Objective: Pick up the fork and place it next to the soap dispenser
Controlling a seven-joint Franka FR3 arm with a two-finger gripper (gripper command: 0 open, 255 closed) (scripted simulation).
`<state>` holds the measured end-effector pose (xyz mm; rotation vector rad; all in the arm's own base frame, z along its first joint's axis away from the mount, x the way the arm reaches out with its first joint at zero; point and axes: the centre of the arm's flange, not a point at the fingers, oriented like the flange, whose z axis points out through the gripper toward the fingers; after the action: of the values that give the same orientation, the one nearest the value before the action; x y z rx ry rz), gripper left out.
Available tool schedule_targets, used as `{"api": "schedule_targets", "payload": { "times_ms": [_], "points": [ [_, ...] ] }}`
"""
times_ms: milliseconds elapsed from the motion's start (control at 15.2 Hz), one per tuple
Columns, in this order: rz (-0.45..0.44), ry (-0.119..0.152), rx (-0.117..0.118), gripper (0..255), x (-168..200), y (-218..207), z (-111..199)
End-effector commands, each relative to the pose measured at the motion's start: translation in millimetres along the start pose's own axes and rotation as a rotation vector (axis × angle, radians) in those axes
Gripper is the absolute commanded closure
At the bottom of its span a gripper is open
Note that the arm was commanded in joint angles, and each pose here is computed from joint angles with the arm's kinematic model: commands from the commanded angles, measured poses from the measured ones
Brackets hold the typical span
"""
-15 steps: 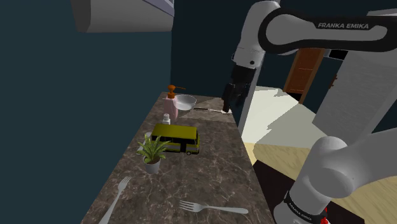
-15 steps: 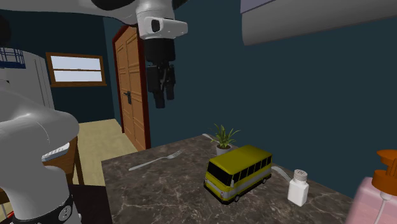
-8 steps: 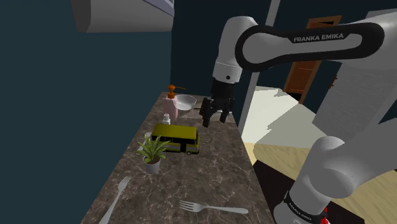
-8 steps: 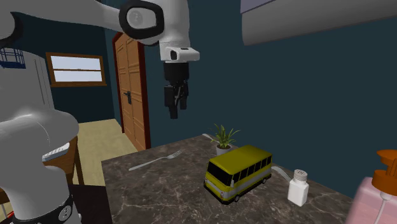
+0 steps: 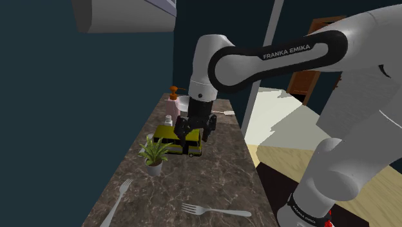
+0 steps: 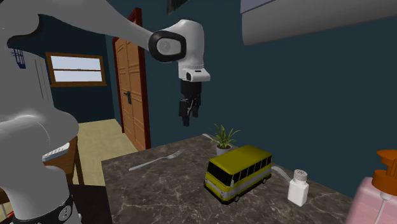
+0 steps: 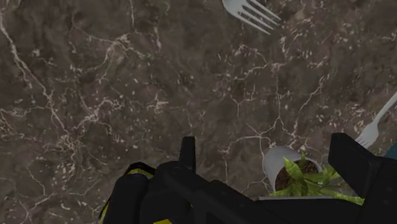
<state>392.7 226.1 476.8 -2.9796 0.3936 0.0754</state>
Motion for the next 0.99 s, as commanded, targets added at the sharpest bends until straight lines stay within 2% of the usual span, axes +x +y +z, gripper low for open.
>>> {"api": "schedule_targets", "payload": {
  "times_ms": [0, 924],
  "points": [
    [0.036, -0.011, 0.007, 0, 8, -20, 18],
    [0.265, -0.086, 0.042, 0, 62, -157, 126]
  ]
}}
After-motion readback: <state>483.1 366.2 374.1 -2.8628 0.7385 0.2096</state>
